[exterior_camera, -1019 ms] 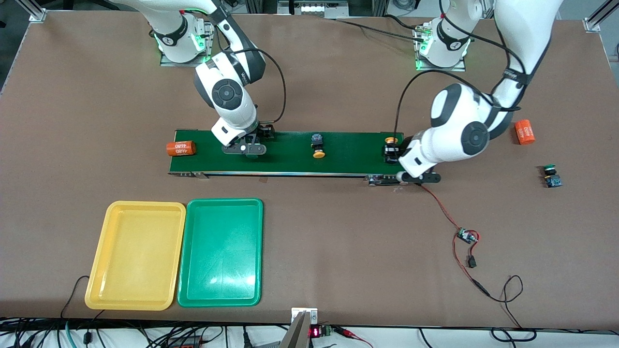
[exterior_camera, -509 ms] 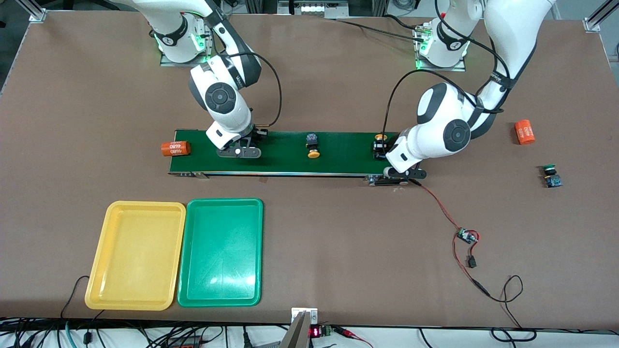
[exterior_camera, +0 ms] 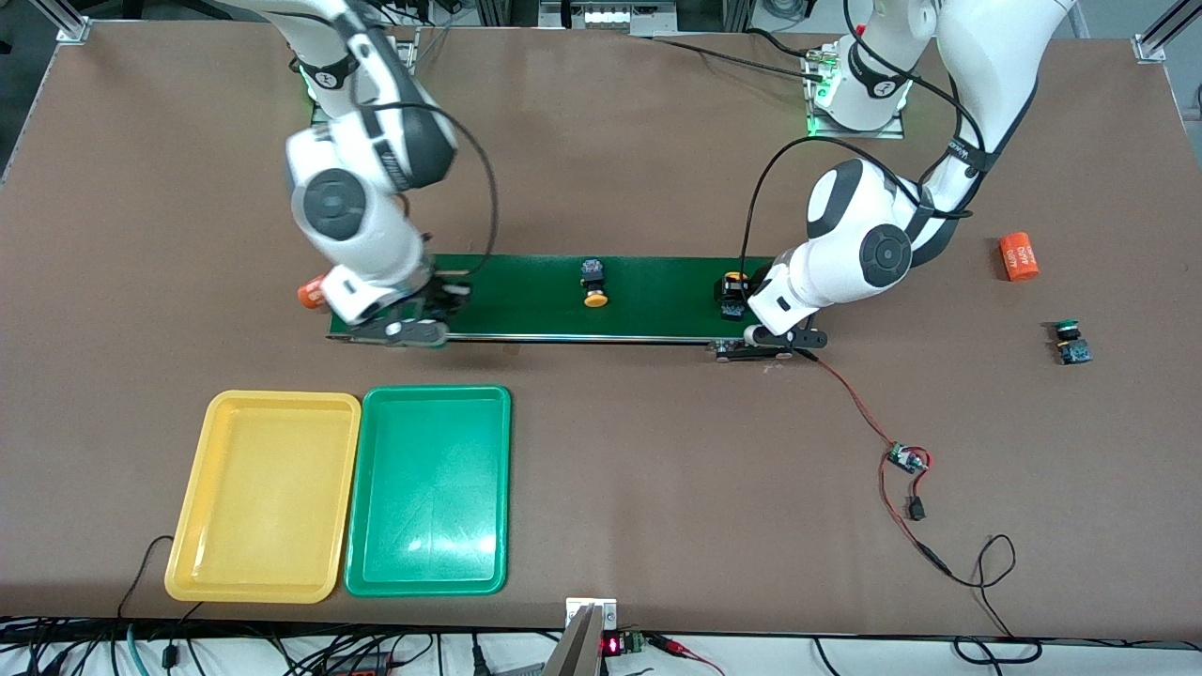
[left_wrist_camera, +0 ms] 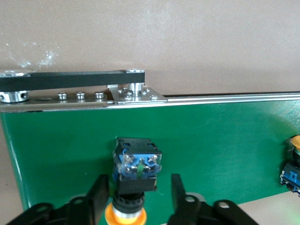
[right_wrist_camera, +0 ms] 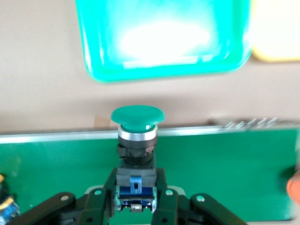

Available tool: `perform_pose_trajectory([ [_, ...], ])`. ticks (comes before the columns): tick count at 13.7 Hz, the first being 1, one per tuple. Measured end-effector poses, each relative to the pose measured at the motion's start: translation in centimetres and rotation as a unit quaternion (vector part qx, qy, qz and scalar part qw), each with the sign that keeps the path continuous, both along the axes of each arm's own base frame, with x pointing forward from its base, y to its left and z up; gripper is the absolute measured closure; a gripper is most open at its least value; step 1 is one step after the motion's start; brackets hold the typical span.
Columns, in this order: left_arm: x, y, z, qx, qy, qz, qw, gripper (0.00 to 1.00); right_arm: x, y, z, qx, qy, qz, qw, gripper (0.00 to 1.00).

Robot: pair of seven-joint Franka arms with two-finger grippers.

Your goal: Sort buttons by color to trays

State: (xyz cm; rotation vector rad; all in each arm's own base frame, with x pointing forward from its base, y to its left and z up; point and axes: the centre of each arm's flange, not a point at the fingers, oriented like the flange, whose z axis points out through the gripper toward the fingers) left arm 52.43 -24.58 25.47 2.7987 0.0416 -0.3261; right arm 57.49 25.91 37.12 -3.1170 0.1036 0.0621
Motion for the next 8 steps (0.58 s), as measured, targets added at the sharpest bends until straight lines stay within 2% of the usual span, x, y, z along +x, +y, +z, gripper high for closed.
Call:
perform_pose_trajectory([
  [1, 0.1, 0.1, 0.2, 0.0, -0.003, 0.001, 1.0, 0.22, 1.4, -1.7, 1.3, 0.005, -0.012, 0.002, 1.0, 0.66],
  [2, 0.4, 0.3, 1.2, 0.001, -0.013, 0.004, 1.0, 0.05, 3.7, -5.3, 2.2, 0.008, -0.025, 0.0, 1.0, 0.66],
  [3, 0.6, 0.6, 1.8, 0.002, -0.019, 0.006, 1.0, 0.0, 4.7, -6.7, 2.0, 0.007, -0.026, -0.003, 1.0, 0.66],
  [6, 1.7, 3.8, 3.7, 0.032, -0.027, 0.01, 0.999, 0.0, 7.8, -8.9, -1.1, 0.003, -0.022, -0.006, 1.0, 0.66],
  [8, 2.7, 6.7, 4.8, 0.088, -0.039, -0.023, 0.995, 0.0, 9.1, -8.1, -4.7, 0.001, -0.023, -0.003, 1.0, 0.66],
])
